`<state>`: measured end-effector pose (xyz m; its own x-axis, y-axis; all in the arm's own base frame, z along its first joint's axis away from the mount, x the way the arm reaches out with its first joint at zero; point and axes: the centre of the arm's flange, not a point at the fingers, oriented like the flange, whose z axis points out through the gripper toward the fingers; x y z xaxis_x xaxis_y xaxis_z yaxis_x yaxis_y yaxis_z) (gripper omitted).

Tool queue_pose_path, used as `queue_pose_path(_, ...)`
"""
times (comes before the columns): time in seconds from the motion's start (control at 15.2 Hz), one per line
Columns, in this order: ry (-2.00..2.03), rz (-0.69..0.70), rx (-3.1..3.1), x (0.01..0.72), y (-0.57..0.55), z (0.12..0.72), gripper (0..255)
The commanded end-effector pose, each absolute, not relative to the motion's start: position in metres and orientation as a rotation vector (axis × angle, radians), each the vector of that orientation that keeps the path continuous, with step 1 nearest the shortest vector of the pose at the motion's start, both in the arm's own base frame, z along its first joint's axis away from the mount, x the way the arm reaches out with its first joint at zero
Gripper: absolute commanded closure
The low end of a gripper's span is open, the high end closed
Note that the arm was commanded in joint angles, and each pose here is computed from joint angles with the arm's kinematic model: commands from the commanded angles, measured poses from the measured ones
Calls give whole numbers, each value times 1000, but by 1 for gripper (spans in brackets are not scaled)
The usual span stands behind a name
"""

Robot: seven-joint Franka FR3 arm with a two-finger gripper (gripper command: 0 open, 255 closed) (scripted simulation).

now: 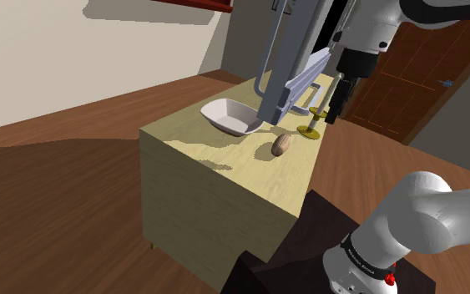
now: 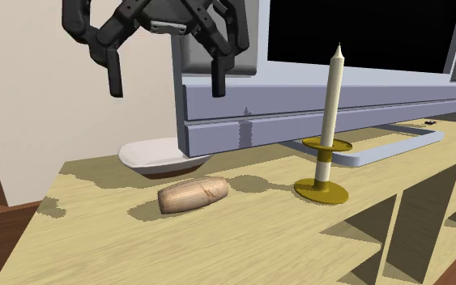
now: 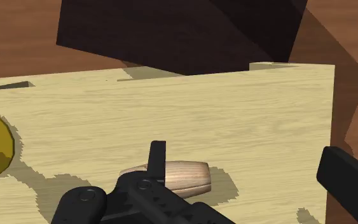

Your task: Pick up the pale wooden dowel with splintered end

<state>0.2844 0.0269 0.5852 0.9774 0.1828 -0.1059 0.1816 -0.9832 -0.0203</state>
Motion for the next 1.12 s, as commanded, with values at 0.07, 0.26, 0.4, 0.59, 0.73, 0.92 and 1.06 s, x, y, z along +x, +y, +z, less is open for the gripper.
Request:
queue_pose_path(0.07, -131, 158, -3116, 291, 28, 575, 0)
queue_pose_path(0.26, 331, 125, -3080, 311, 29, 544, 0)
queue_pose_path(0.4, 632, 101, -3018, 324, 27, 524, 0)
queue_pose_path(0.59, 1067, 65, -2871, 343, 19, 494, 0)
queue_pose_path(0.73, 1341, 40, -2739, 354, 10, 474, 0)
queue_pose_path(0.92, 1630, 12, -2562, 364, -1, 452, 0)
queue_pose_path(1.06, 1630, 12, -2562, 364, -1, 441, 0)
